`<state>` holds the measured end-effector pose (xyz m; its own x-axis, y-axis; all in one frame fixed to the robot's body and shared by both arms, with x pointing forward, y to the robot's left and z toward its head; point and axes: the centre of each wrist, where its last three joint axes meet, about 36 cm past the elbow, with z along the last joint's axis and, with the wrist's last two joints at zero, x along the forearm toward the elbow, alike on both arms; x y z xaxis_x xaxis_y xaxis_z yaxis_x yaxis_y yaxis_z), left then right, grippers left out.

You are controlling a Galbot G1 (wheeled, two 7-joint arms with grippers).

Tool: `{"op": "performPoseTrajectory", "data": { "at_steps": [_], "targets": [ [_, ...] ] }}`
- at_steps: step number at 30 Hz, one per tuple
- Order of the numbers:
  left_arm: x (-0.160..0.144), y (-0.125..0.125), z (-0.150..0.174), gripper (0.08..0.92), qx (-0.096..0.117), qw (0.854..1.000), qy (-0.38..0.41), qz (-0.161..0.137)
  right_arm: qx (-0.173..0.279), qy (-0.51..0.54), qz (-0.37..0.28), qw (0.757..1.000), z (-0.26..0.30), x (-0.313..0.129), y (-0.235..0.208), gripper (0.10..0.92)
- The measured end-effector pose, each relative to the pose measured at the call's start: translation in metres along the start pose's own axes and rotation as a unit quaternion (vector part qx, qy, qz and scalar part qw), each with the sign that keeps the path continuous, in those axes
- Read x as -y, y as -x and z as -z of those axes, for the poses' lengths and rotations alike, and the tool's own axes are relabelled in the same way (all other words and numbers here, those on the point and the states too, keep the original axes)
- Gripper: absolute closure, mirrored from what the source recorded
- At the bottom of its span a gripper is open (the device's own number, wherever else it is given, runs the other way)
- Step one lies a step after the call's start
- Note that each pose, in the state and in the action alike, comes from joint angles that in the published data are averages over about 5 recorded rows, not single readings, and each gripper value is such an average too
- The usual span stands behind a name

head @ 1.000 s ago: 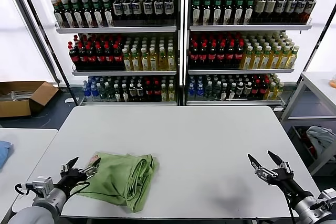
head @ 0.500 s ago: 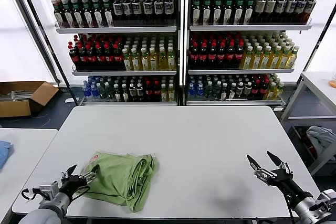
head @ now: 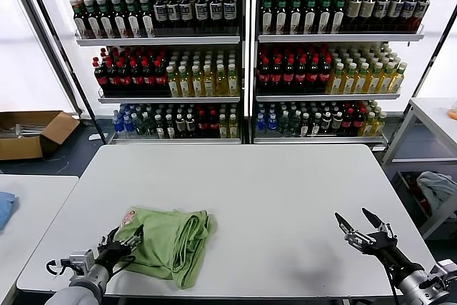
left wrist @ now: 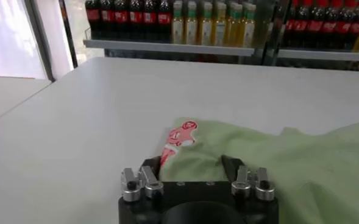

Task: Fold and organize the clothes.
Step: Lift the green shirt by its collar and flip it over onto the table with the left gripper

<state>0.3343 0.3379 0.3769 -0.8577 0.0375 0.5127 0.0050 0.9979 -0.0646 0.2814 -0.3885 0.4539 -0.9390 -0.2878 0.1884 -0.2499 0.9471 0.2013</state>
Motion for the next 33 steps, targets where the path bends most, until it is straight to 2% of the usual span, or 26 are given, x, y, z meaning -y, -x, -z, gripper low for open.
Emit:
{"op": "performPoseTrajectory", "data": {
  "at_steps": [9, 15, 17, 21, 25, 33],
  "targets": [
    [0.0, -0.001, -0.002, 0.64, 0.006, 1.0, -0.01, -0.005, 0.002, -0.002, 0.001, 1.0, 0.001, 0.001, 0.001, 0.2],
    [-0.004, -0.004, 0.0, 0.807, 0.018, 1.0, -0.02, 0.006, 0.004, -0.003, 0.001, 1.0, 0.002, 0.002, 0.003, 0.2],
    [-0.009, -0.006, 0.002, 0.84, 0.023, 0.999, -0.023, 0.014, 0.005, -0.003, 0.001, 1.0, 0.003, 0.003, 0.003, 0.2],
    [-0.029, -0.012, 0.011, 0.856, 0.035, 0.998, -0.03, 0.043, 0.006, -0.004, 0.001, 1.0, 0.005, 0.005, 0.004, 0.2],
    [-0.064, -0.022, 0.027, 0.856, 0.051, 0.994, -0.034, 0.087, 0.006, -0.004, 0.003, 1.0, 0.004, 0.006, 0.007, 0.2],
    [-0.139, -0.058, 0.081, 0.856, 0.106, 0.977, -0.022, 0.183, 0.007, 0.001, 0.011, 1.0, 0.003, 0.002, 0.014, 0.2]
  ]
}}
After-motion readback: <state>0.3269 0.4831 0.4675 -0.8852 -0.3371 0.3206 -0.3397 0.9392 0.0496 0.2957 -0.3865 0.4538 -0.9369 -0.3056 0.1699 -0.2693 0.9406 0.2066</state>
